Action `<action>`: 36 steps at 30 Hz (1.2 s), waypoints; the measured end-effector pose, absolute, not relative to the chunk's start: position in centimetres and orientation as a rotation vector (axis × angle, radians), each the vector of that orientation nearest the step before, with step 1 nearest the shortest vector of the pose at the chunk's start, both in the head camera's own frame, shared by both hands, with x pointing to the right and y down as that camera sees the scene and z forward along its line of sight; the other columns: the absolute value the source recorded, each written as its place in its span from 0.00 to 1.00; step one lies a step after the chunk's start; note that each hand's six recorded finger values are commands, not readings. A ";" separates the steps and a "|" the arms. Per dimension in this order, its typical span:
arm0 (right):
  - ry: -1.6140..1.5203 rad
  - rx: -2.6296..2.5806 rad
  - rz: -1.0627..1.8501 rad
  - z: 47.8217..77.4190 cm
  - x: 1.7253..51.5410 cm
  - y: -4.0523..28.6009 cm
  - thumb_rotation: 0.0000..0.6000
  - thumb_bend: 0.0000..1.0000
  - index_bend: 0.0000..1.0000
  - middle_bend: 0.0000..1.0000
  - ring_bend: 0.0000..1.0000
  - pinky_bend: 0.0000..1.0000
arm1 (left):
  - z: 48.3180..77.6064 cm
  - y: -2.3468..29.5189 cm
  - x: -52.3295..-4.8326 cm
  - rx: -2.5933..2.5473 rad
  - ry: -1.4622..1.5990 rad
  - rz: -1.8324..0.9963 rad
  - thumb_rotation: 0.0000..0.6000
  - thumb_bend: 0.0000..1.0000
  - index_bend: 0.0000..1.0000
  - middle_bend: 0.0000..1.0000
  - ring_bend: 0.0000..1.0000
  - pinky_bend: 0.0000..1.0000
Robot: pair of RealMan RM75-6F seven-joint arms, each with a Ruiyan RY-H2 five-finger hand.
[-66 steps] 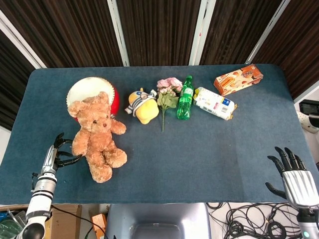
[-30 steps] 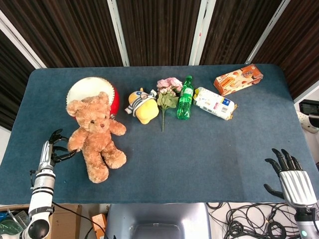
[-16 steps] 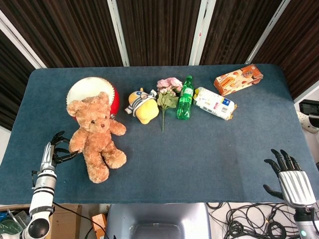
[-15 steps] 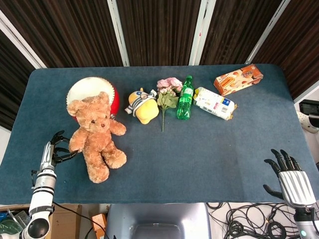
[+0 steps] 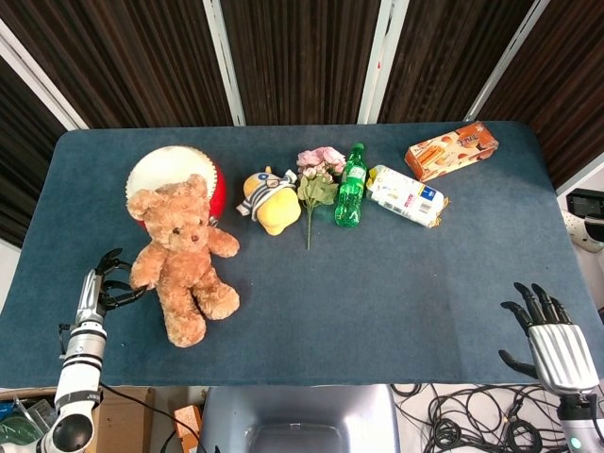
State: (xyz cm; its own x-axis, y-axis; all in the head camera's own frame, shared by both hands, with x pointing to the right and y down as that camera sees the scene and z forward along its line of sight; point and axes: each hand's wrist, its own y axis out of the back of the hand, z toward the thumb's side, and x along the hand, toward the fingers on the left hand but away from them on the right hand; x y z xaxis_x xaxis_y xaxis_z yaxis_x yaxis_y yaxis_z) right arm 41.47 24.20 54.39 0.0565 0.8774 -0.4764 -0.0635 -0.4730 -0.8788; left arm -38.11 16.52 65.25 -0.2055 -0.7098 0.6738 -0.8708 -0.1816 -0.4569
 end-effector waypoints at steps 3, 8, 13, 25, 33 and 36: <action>-0.847 -1.558 1.526 54.3 41.5 24.2 1.00 0.03 0.30 0.08 0.03 0.18 | 64.6 16.1 -37.8 1.888 -1.905 1.325 1.00 0.43 0.60 0.12 0.12 0.48; -0.844 -1.561 1.534 54.4 41.5 24.2 1.00 0.03 0.30 0.07 0.03 0.19 | 63.7 16.1 -37.3 1.928 -1.913 1.286 1.00 0.42 0.52 0.04 0.10 0.48; -0.847 -1.560 1.533 54.3 41.5 24.2 1.00 0.03 0.29 0.07 0.03 0.19 | 63.6 16.5 -37.2 1.952 -1.850 1.261 1.00 0.40 0.30 0.00 0.04 0.48; -0.854 -1.554 1.530 54.4 41.5 24.1 1.00 0.03 0.28 0.07 0.03 0.19 | 60.4 16.9 -39.6 2.296 -1.772 1.466 1.00 0.34 0.00 0.00 0.00 0.46; -0.879 -1.546 1.512 54.0 41.5 23.9 1.00 0.03 0.26 0.07 0.03 0.19 | 56.6 18.5 -43.6 2.465 -1.814 1.836 1.00 0.33 0.00 0.00 0.00 0.42; -0.872 -1.539 1.513 53.8 41.5 24.0 1.00 0.03 0.25 0.06 0.03 0.19 | 55.4 19.3 -44.2 2.572 -1.810 2.048 1.00 0.32 0.05 0.00 0.00 0.38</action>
